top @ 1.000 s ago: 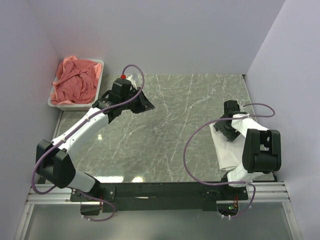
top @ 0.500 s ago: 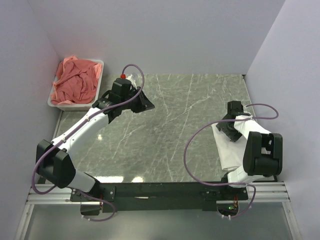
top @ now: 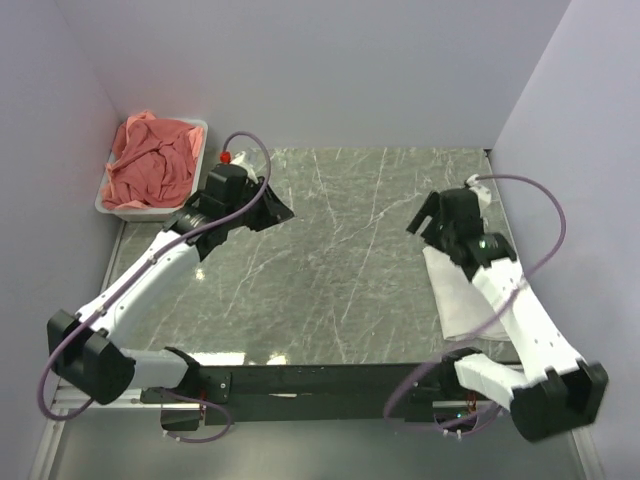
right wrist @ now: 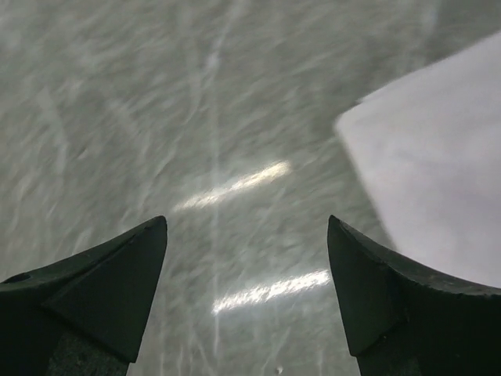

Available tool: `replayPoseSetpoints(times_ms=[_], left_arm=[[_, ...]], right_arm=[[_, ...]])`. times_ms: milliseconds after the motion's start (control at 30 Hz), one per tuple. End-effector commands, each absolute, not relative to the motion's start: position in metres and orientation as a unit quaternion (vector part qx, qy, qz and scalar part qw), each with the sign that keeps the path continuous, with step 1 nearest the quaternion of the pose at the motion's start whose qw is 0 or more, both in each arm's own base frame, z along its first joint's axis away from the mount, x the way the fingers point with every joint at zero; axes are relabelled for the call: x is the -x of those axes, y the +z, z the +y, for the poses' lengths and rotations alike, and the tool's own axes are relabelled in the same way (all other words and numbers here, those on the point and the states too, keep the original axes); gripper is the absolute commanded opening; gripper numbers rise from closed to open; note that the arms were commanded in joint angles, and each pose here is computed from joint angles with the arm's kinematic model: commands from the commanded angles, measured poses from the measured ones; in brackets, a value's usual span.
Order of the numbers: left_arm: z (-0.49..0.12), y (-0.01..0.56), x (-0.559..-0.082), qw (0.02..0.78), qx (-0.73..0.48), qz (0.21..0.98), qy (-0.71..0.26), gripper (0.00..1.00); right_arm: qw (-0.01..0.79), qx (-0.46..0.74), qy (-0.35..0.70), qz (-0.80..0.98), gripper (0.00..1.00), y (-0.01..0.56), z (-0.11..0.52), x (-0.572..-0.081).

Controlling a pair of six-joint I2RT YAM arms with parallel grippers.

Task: Fold and stack the t-shirts
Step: Reset both grippers

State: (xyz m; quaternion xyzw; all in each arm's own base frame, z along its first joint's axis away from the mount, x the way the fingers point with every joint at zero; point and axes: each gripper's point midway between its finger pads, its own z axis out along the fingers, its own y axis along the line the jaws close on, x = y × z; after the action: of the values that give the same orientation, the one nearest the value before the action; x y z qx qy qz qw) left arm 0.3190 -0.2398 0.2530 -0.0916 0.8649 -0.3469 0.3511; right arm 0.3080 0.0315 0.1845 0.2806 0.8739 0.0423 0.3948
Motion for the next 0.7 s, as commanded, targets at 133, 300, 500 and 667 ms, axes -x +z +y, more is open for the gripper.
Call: replayPoseSetpoints(times_ms=[133, 300, 500, 667], left_arm=[[-0.214, 0.246, -0.300, 0.381, 0.087, 0.866, -0.312, 0.27], [-0.207, 0.231, -0.292, 0.383, 0.082, 0.869, -0.302, 0.27], [-0.204, 0.214, -0.291, 0.380, 0.080, 0.875, -0.289, 0.25], [-0.208, 0.218, -0.291, 0.387, 0.074, 0.868, -0.301, 0.25]], right_arm=[[0.433, -0.145, 0.201, 0.867, 0.90, 0.191, 0.118, -0.245], [0.453, -0.120, 0.207, 0.859, 0.91, 0.190, 0.105, -0.213], [0.460, -0.104, 0.242, 0.848, 0.91, 0.202, 0.111, -0.202], [0.454, -0.100, 0.243, 0.851, 0.93, 0.198, 0.119, -0.212]])
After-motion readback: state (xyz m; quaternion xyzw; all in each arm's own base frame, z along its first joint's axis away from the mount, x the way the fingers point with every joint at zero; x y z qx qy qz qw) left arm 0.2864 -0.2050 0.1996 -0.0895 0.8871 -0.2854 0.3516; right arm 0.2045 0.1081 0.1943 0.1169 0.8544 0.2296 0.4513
